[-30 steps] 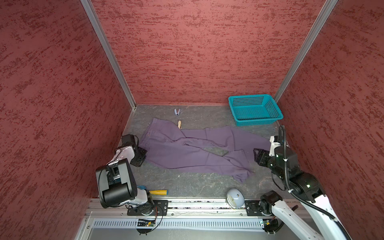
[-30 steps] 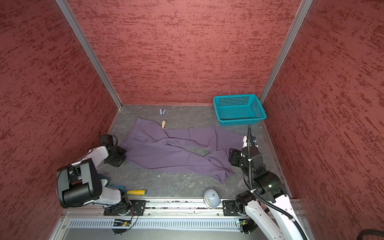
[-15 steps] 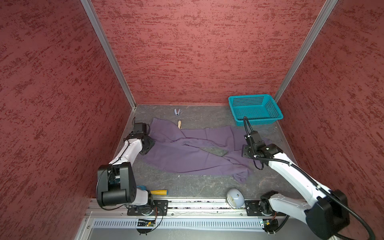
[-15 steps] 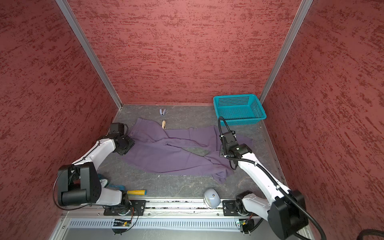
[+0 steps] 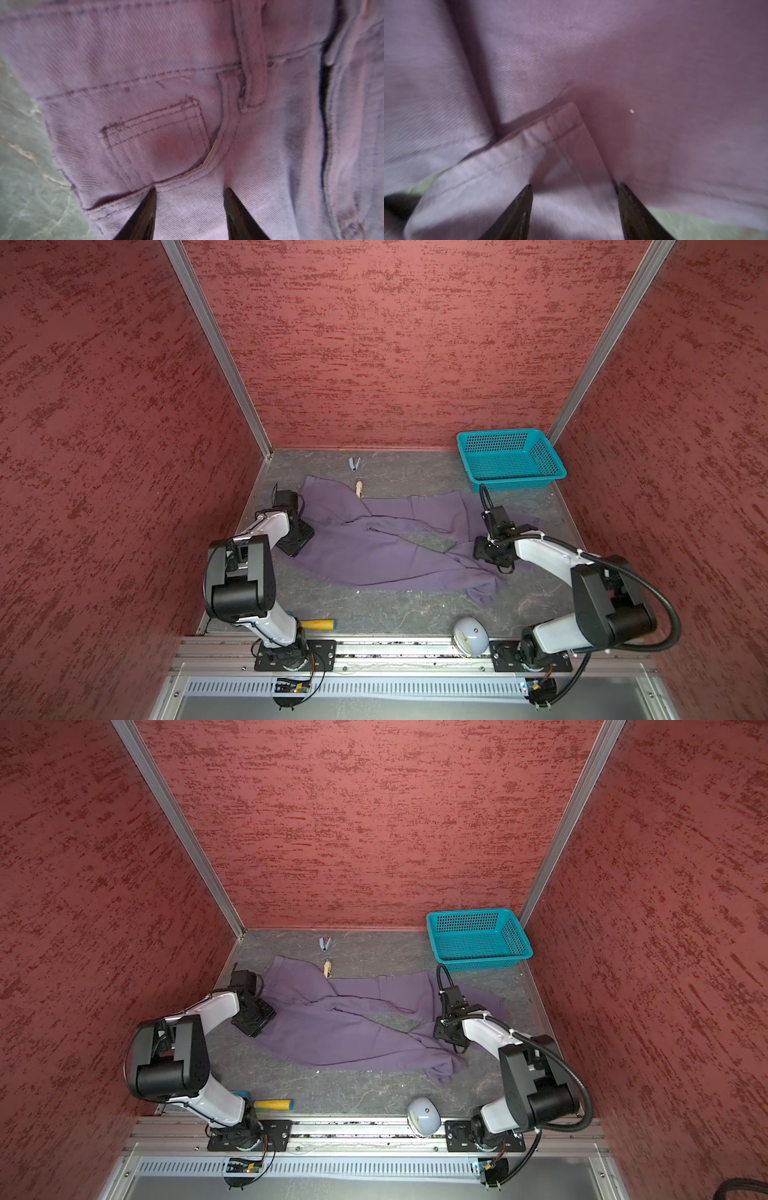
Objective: Fold and stack the trousers
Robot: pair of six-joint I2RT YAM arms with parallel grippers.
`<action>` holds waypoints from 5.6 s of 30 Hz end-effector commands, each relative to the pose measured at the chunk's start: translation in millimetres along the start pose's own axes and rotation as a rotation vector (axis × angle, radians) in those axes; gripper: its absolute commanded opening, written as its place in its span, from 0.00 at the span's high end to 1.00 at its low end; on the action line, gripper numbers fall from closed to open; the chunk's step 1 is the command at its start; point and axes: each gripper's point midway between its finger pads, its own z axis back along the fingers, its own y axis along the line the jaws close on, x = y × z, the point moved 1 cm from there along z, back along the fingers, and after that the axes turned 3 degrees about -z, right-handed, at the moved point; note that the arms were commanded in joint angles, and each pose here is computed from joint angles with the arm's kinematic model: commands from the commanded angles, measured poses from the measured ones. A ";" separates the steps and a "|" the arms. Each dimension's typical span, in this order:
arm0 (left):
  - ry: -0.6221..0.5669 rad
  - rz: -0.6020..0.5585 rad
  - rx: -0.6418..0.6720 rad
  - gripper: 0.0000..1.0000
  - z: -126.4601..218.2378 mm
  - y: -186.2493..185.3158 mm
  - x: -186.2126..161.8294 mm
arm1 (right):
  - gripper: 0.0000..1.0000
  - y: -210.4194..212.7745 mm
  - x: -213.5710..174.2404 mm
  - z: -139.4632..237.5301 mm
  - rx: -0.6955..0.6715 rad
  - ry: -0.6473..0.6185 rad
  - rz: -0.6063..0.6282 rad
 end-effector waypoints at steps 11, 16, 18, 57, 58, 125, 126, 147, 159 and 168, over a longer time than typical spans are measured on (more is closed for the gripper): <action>0.048 0.153 0.009 0.76 -17.3 44.6 10.1 | 1.00 -16.4 91.2 22.2 0.035 -0.145 -0.069; 0.053 0.155 0.017 0.78 -20.0 46.5 8.3 | 1.00 -48.7 145.8 79.5 0.002 -0.283 -0.127; 0.061 0.158 0.027 0.78 -22.6 50.4 4.9 | 1.00 -59.6 154.4 100.9 0.004 -0.340 -0.177; 0.093 0.189 -0.017 0.75 -15.8 63.8 -21.8 | 1.00 -103.3 53.3 48.1 0.179 -0.101 -0.535; 0.094 0.189 -0.020 0.77 -15.2 63.7 -22.6 | 1.00 -104.5 66.6 62.4 0.171 -0.144 -0.527; -0.010 0.123 -0.089 0.60 -17.6 -60.2 38.2 | 0.32 -102.5 87.4 74.0 0.229 -0.326 -0.575; -0.010 0.142 -0.085 0.60 -18.7 -52.4 39.1 | 0.30 -101.7 88.3 72.1 0.234 -0.320 -0.583; 0.008 0.219 -0.064 0.62 -10.4 16.4 24.4 | 0.26 -70.6 120.1 32.8 0.455 -0.289 -0.795; 0.021 0.218 -0.053 0.62 -14.6 22.3 24.4 | 1.00 -85.4 139.5 17.7 0.341 -0.329 -0.811; 0.019 0.257 -0.046 0.63 -16.0 41.5 24.5 | 1.00 -125.0 158.6 64.5 0.110 -0.463 -0.685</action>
